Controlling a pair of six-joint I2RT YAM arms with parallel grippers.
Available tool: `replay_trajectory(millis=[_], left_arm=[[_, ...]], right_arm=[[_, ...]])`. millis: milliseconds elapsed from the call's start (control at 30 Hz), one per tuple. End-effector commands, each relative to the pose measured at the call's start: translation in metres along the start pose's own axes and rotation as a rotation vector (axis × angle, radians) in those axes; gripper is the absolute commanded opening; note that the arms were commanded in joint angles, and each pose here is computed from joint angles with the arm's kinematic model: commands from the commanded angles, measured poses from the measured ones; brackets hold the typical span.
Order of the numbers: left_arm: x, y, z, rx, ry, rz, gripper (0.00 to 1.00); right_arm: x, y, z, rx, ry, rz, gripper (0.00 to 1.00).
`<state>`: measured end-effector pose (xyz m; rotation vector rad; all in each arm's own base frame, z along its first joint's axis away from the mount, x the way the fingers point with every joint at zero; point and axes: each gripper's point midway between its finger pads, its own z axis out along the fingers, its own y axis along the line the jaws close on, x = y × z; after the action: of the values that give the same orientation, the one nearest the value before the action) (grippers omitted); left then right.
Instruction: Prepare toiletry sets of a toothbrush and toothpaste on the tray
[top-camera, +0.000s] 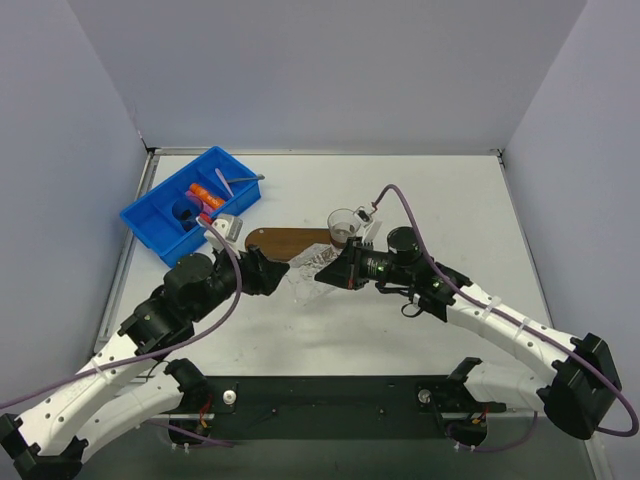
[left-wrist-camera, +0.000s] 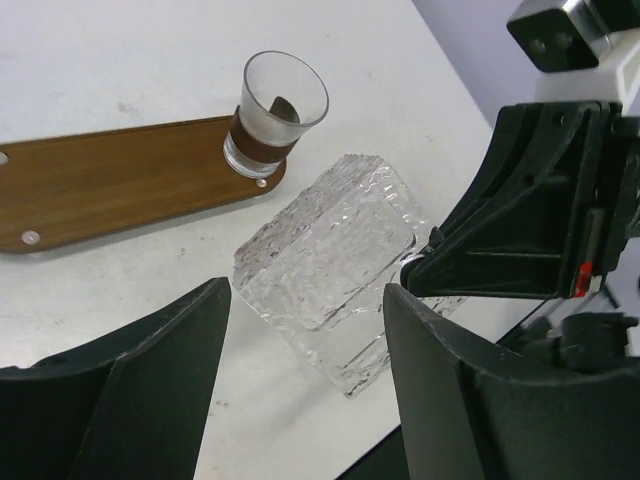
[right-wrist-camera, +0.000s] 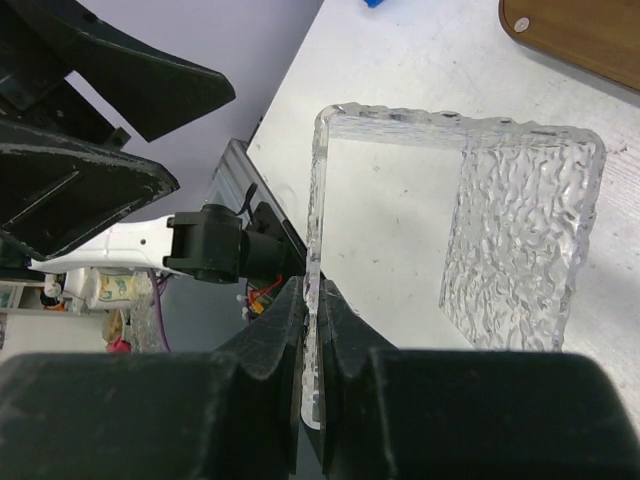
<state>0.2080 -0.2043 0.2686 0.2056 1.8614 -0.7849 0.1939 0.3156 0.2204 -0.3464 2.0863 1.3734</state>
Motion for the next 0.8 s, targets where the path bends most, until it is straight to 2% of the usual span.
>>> replay_trajectory(millis=[0, 167, 367, 767], left_arm=[[-0.009, -0.007, 0.004, 0.009, -0.054, -0.286, 0.72], [-0.007, -0.003, 0.0, 0.025, -0.07, -0.389, 0.73], [0.012, -0.014, 0.013, 0.099, 0.013, -0.427, 0.72], [0.01, -0.029, 0.023, 0.209, -0.018, -0.545, 0.54]], right_arm=[[-0.036, 0.038, -0.01, -0.14, -0.156, -0.055, 0.0], [-0.044, 0.045, -0.019, -0.154, -0.207, -0.079, 0.0], [-0.046, 0.045, -0.02, -0.15, -0.22, -0.088, 0.0], [-0.046, 0.047, -0.026, -0.171, -0.244, -0.082, 0.0]])
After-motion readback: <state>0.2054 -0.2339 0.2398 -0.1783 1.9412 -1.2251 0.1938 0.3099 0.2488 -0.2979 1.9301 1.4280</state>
